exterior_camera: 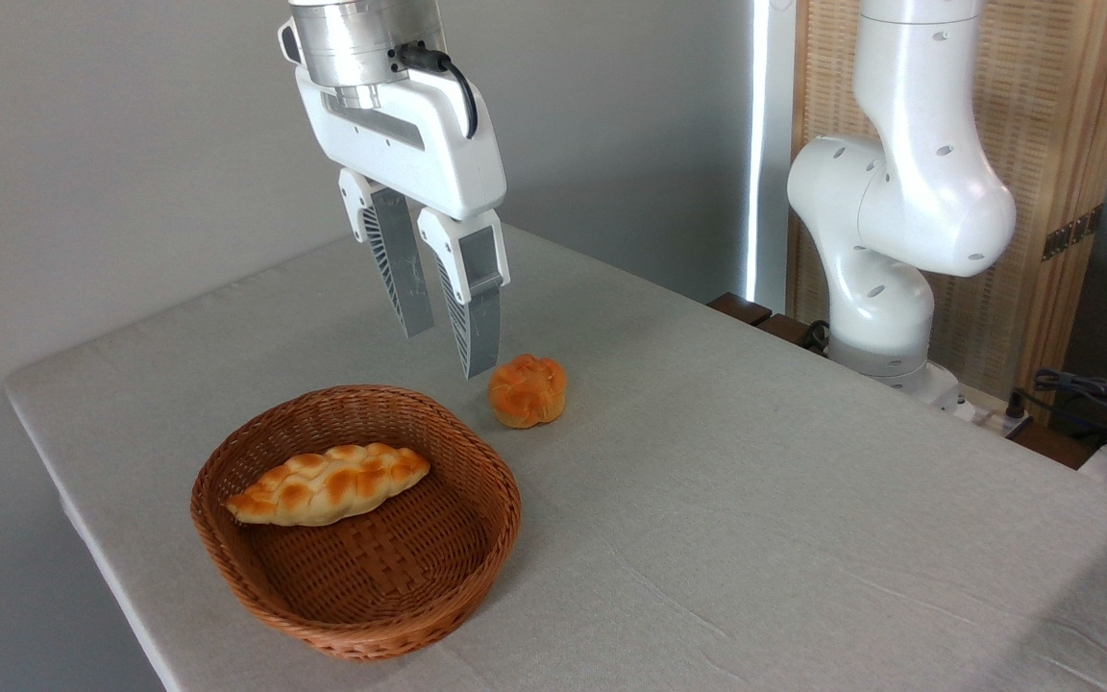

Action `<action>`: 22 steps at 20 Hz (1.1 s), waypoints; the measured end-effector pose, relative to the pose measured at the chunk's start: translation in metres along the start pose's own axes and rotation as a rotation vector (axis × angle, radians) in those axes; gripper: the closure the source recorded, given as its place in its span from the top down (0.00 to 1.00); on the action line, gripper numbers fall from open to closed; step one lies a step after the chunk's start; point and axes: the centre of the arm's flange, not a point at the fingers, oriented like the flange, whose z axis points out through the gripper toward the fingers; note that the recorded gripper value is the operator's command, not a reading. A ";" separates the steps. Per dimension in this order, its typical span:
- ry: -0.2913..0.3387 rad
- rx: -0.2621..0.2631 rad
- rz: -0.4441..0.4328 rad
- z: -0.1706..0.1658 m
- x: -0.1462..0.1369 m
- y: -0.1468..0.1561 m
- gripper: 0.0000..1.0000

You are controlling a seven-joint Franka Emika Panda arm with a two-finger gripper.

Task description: Put bread into the basket

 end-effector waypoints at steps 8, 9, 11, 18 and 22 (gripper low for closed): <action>-0.001 -0.001 0.000 0.001 0.000 0.000 1.00; -0.001 -0.001 0.000 0.001 0.000 0.000 1.00; -0.004 -0.004 0.001 0.003 0.000 0.000 1.00; 0.013 -0.088 0.071 0.039 0.012 0.056 1.00; 0.002 -0.181 0.130 0.084 0.019 0.108 1.00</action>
